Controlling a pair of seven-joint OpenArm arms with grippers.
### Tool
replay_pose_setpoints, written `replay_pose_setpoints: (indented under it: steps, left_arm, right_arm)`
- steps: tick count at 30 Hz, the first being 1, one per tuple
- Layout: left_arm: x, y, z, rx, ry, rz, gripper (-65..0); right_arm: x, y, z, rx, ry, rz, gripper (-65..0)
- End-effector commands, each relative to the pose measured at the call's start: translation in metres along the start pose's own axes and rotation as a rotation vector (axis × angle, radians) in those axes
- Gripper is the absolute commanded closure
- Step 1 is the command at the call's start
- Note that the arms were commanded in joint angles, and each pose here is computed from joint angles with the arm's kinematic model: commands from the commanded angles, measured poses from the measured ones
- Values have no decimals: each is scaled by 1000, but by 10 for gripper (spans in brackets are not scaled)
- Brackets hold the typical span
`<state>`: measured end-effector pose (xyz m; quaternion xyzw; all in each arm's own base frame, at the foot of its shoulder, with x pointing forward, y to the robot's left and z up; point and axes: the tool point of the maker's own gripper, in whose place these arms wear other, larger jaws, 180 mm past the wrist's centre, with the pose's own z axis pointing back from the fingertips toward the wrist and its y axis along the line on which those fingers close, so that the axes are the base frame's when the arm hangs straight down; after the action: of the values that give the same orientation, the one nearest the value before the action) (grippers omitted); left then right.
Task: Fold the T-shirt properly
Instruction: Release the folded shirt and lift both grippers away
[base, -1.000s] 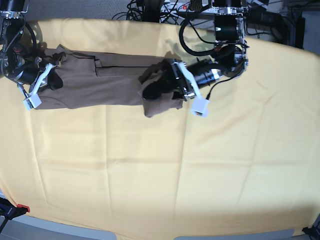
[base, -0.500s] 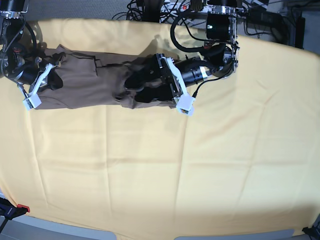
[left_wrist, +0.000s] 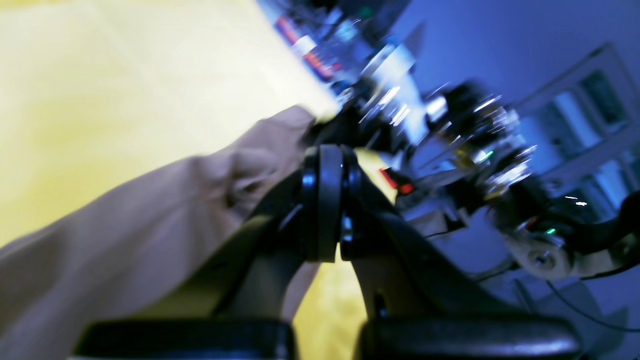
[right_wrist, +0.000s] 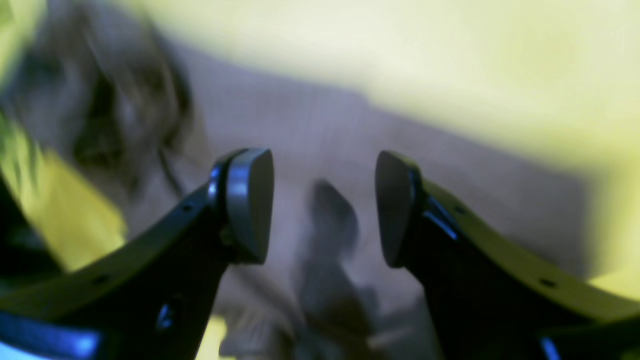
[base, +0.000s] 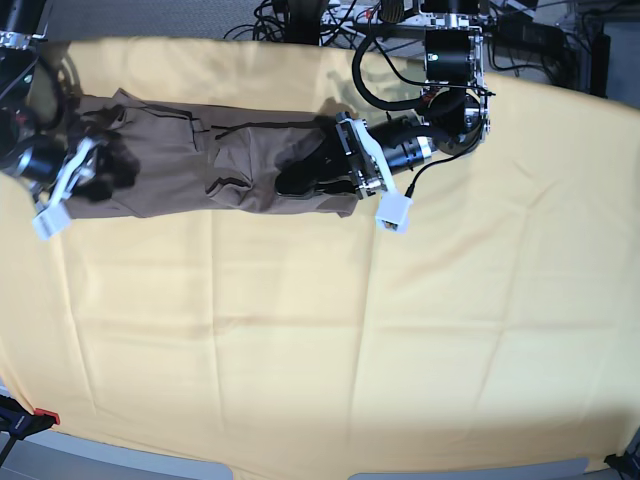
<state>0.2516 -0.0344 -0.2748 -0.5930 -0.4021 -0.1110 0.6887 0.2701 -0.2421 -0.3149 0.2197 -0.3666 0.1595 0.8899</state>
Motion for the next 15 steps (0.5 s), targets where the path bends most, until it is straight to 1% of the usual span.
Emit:
replay_pose_setpoints:
  steps: [1, 3, 6, 8, 10, 15]
  left_arm:
    - [15, -3, 2, -9, -42, -31, 0]
    - [19, 6, 13, 27, -44, -43, 0]
    - [26, 22, 35, 92, -39, -71, 0]
    - [33, 33, 54, 144, -36, -93, 0]
    - [42, 43, 72, 195, -37, -117, 0]
    - [67, 64, 121, 325, -28, -193, 0]
  right_arm:
    - [31, -7, 17, -30, -81, 48, -349]
    - [48, -21, 37, -88, -136, 53, -349]
    - [51, -42, 63, -174, -169, 31, -349]
    - [40, -50, 74, -218, -158, 1, -349]
    - [22, -56, 80, -254, -126, -43, -349]
    - [-23, -59, 79, -274, -43, -139, -354]
